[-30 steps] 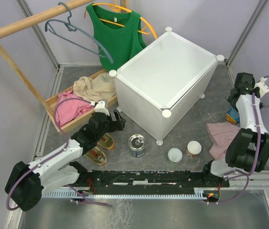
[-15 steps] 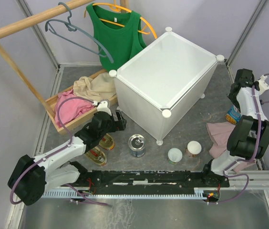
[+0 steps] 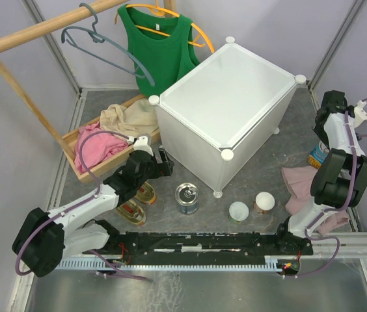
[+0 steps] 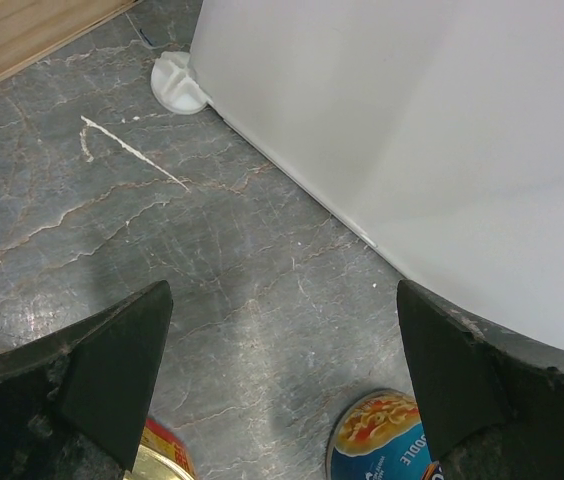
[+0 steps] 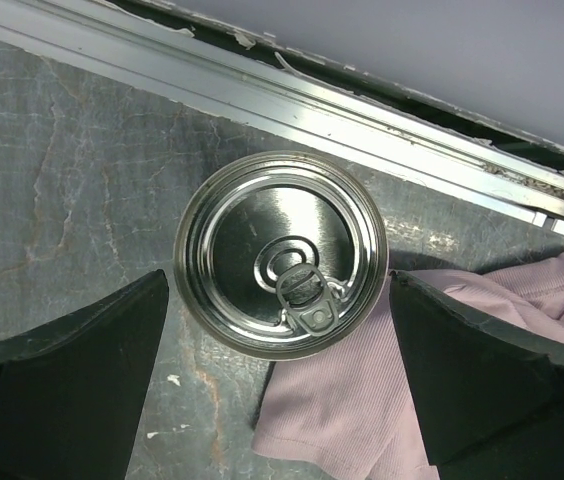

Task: Place and organize the canned foods onto the counter

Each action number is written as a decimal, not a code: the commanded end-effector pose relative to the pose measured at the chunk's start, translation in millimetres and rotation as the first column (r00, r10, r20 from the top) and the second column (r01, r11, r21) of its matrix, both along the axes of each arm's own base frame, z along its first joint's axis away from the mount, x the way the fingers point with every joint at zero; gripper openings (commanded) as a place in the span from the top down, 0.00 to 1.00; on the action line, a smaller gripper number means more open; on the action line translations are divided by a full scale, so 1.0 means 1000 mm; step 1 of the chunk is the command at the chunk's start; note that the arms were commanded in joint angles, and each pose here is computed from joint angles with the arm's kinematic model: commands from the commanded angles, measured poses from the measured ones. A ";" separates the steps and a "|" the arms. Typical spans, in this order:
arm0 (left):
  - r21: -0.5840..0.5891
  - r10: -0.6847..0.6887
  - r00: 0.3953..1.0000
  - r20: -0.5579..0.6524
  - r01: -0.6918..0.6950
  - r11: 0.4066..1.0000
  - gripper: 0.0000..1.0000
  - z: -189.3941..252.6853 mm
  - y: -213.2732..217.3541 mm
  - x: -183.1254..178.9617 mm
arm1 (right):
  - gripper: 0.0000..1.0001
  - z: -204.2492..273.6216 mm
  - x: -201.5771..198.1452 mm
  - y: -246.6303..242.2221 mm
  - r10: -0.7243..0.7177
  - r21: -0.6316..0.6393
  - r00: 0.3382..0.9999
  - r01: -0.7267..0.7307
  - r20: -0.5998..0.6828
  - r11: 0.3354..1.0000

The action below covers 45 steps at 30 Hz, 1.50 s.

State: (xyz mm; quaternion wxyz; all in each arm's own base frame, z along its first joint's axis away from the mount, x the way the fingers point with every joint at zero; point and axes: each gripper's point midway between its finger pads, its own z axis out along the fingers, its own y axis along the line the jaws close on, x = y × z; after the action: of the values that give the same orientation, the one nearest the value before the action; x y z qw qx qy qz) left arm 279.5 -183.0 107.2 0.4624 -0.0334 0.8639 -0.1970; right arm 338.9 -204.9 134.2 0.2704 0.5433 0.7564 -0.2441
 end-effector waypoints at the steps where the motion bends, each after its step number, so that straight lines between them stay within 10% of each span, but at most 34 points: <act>1: -0.037 0.011 0.995 0.094 -0.008 0.999 0.01 0.030 -0.003 0.013 | 0.00 0.006 -0.003 -0.008 -0.047 -0.030 0.999 0.046 -0.014 0.998; 45: -0.036 0.009 0.997 0.081 -0.006 0.999 0.01 0.028 -0.004 0.013 | 0.00 -0.051 -0.007 -0.004 -0.064 0.021 0.993 0.067 -0.099 0.998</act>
State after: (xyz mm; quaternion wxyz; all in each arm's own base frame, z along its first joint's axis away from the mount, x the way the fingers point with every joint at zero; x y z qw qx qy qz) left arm 280.0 -182.8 112.5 0.4682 -0.0349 0.8596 -0.2017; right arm 334.0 -206.5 103.3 0.2339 0.5523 0.7558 -0.2627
